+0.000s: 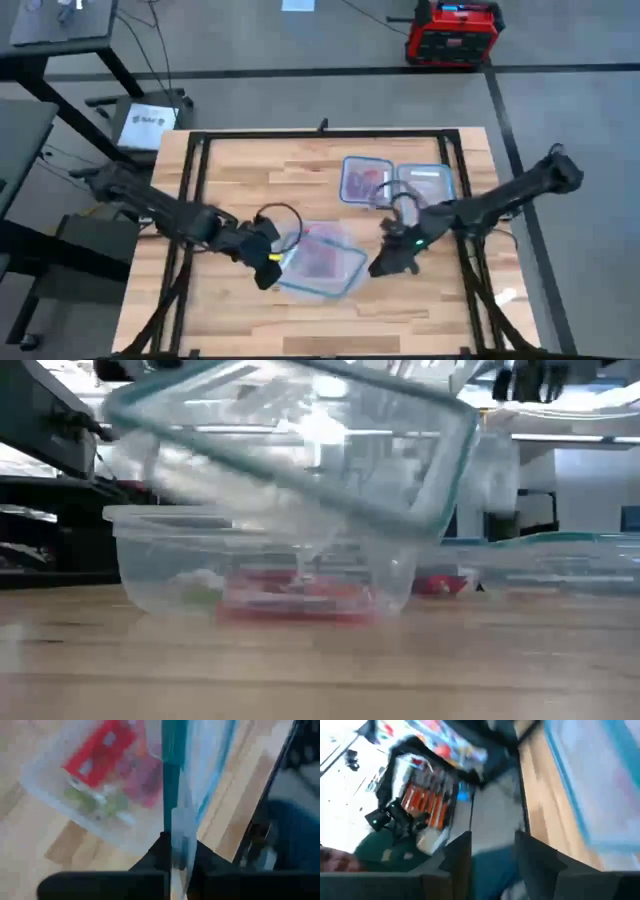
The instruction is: Sort candy
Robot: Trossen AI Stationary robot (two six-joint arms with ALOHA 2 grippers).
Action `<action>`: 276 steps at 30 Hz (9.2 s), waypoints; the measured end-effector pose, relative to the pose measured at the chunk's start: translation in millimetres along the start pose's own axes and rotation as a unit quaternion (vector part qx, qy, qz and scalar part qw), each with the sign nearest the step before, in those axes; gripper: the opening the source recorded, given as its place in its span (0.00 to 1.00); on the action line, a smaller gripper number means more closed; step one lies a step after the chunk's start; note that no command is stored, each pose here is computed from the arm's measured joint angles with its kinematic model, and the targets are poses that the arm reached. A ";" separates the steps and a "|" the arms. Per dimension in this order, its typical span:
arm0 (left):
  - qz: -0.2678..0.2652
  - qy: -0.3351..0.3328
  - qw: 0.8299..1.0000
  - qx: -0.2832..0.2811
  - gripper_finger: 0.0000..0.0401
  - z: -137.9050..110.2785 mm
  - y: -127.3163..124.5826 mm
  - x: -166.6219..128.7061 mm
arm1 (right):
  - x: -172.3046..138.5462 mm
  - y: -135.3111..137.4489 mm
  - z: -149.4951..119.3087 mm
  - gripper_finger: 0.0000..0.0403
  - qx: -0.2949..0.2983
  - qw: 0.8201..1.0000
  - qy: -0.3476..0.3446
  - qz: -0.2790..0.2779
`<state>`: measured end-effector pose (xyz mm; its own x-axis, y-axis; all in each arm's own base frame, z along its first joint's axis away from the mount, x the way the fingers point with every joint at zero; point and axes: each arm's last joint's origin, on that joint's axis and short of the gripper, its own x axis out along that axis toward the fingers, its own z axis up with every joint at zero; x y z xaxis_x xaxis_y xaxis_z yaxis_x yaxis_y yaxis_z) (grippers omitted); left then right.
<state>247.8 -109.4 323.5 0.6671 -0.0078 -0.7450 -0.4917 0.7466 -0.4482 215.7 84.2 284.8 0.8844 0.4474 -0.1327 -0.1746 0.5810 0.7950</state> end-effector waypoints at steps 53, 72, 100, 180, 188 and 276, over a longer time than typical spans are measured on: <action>-0.159 -0.134 0.944 -0.256 0.00 -87.4 88.4 28.7 | 24.5 -21.2 -0.7 0.34 -0.139 0.986 -0.047 -0.080; -0.150 -0.171 0.933 -0.280 0.08 -97.3 105.3 41.3 | 24.5 -20.8 -0.5 0.34 -0.132 0.987 -0.049 -0.078; -0.103 0.081 0.987 -0.095 0.28 -119.9 116.8 45.9 | 35.9 -43.8 -25.3 0.34 -0.198 0.966 0.060 -0.154; 0.092 -0.078 0.989 0.084 0.27 -65.7 84.3 104.9 | 128.7 -167.6 11.6 0.34 -0.322 0.901 0.049 -0.286; 0.074 -0.083 0.987 0.112 0.27 -62.1 81.7 97.7 | 138.7 -138.6 -13.7 0.34 -0.342 0.900 0.061 -0.264; 0.057 -0.039 0.969 0.235 0.27 -94.2 92.7 40.9 | 223.8 -154.3 18.2 0.34 -0.347 0.905 0.046 -0.242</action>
<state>176.8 -103.1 205.0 0.6722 0.1299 -0.7288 -0.2679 0.9604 -0.0759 448.4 82.3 143.2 0.8961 0.0614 -0.4396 -0.0337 0.9969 0.0704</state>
